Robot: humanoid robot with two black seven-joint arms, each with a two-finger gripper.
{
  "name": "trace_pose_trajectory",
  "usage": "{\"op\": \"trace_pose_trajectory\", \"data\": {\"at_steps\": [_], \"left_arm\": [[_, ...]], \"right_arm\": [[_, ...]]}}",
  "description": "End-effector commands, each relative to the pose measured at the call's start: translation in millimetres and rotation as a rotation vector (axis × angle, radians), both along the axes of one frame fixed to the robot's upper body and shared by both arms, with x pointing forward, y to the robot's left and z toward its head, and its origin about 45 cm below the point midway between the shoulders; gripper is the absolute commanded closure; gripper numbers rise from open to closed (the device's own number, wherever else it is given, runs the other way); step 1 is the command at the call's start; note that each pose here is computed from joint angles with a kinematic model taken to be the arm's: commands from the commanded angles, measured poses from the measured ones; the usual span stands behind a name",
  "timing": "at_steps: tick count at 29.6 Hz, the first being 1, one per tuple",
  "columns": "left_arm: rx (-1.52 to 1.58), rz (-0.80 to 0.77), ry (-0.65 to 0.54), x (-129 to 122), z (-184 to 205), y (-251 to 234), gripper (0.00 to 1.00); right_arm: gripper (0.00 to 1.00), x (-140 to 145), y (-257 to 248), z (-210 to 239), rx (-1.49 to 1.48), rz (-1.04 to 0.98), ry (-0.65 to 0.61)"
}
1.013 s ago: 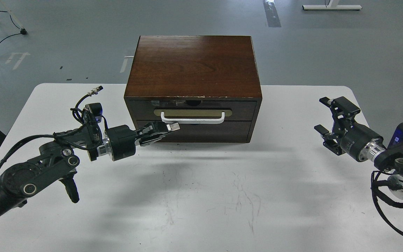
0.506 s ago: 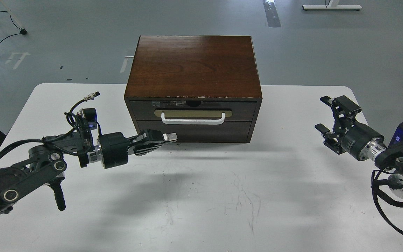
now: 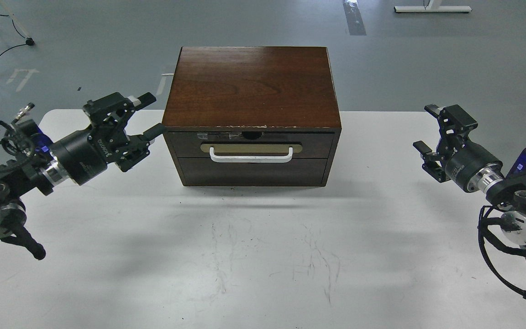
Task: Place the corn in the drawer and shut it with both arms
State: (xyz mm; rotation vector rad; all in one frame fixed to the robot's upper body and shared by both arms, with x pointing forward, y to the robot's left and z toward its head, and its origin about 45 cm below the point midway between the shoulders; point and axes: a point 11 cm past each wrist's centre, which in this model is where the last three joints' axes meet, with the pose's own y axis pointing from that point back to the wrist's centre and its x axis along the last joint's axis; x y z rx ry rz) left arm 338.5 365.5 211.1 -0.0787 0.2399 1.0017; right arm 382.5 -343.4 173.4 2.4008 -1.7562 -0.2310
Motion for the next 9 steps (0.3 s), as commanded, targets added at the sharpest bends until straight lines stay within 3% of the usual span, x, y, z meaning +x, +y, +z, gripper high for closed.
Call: {"op": "trace_pose_trajectory", "data": {"at_steps": [1,9], "left_arm": [[-0.001,0.052,0.073,-17.0,-25.7,15.6,0.00],[-0.048,0.129,0.121,-25.8,-38.7,31.0,0.00]], "right_arm": [[0.00,-0.8,8.3,-7.7,0.013,0.006,0.012],[0.00,1.9,25.4,-8.4,0.073,0.014,0.002]]}}
